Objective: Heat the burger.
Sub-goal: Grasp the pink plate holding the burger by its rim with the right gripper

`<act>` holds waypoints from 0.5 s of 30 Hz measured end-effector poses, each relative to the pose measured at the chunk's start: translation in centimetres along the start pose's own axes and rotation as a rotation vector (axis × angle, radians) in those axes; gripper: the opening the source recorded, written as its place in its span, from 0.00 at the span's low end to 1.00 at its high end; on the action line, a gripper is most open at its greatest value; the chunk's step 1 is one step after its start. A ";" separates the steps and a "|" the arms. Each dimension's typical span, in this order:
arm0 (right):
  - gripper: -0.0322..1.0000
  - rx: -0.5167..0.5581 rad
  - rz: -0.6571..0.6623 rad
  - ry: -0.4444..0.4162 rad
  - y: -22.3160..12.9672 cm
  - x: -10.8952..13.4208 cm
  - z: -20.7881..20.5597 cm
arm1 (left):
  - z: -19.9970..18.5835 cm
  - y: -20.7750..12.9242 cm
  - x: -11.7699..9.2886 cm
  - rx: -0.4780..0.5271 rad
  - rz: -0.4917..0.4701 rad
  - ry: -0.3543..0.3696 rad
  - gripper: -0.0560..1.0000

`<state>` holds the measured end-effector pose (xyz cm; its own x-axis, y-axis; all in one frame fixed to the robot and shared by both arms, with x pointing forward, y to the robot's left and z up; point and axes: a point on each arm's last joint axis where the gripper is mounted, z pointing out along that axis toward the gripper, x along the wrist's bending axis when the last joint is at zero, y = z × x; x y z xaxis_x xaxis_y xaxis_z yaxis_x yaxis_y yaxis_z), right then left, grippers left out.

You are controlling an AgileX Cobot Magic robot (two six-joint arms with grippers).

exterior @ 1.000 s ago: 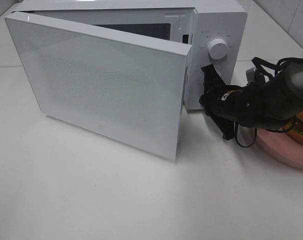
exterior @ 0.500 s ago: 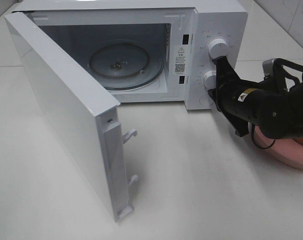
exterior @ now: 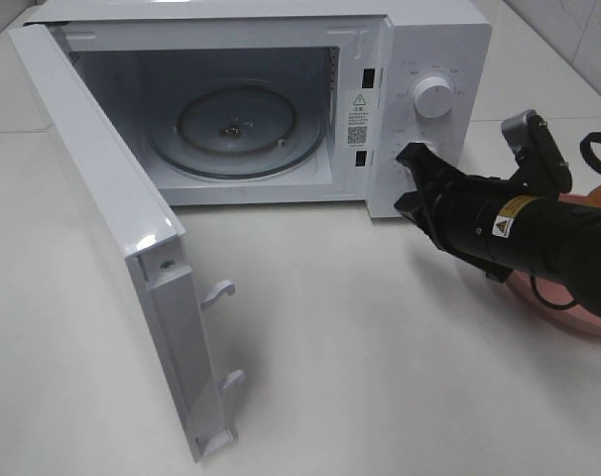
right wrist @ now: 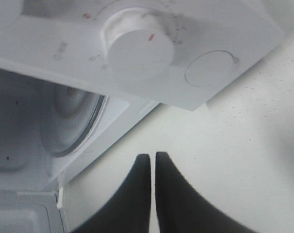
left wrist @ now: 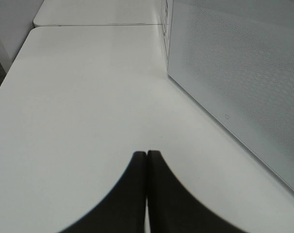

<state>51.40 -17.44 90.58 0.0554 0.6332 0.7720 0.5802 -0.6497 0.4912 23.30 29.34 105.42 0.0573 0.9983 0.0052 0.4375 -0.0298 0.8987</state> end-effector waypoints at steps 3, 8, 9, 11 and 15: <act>0.06 0.033 -0.135 0.042 -0.2 0.6 -0.3 | 0.0 0.0 0.0 0.000 0.000 0.000 0.05; 0.06 0.079 -0.388 0.104 -0.4 1.5 -0.8 | 0.0 0.0 0.0 0.000 0.000 0.000 0.05; 0.06 0.079 -0.388 0.104 -0.4 1.5 -0.8 | 0.0 0.0 0.0 0.000 0.000 0.000 0.05; 0.06 0.091 -0.499 0.117 -0.4 1.8 -1.1 | 0.0 0.0 0.0 0.000 0.000 0.000 0.05; 0.06 0.093 -0.724 0.125 -0.1 2.6 -2.0 | 0.0 0.0 0.0 0.000 0.000 0.000 0.05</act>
<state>49.87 -16.61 93.37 -0.4570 0.8334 0.3108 0.5036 -0.0457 0.8628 23.30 29.34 105.42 0.0573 0.9983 0.0052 0.4375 -0.0298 0.8987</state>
